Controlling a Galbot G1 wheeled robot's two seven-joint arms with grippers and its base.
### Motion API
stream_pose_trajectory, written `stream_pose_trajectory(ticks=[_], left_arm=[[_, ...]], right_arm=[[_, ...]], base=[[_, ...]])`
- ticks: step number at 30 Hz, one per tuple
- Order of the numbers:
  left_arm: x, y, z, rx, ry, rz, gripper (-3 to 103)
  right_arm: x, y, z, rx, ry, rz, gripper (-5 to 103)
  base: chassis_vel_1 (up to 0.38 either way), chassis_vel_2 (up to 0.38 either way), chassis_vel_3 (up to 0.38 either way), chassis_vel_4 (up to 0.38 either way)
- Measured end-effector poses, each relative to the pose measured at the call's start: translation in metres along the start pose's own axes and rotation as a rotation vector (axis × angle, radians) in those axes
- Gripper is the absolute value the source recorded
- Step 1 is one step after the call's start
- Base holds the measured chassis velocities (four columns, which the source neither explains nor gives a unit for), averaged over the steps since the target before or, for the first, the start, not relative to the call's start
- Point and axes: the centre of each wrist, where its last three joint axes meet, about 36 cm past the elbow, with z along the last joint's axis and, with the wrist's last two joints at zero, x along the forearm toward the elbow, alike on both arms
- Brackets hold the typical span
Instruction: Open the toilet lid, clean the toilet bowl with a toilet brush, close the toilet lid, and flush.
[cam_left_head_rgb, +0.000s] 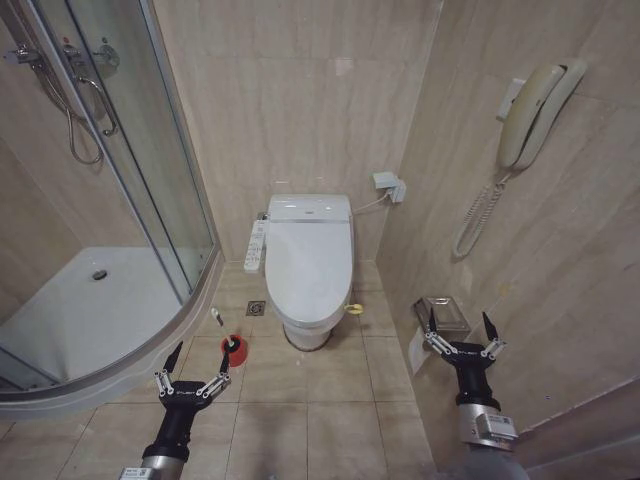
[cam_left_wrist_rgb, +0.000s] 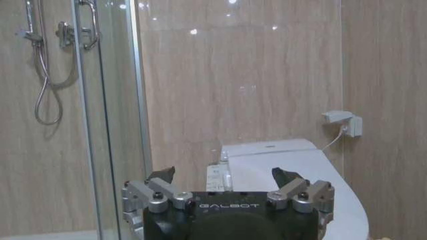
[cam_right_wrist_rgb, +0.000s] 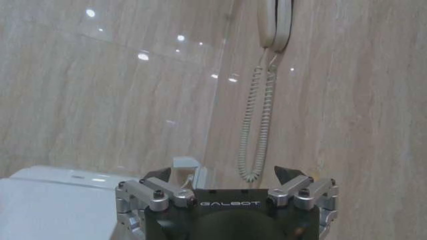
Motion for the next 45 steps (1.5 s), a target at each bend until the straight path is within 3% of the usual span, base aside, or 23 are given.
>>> stream_pose_trajectory(ticks=[45], left_arm=[[0.0000,0.0000,0.0000,0.000,0.000,0.000,98]], right_arm=[[0.0000,0.0000,0.0000,0.000,0.000,0.000,100]], base=[[0.013,0.014,-0.011,-0.011]])
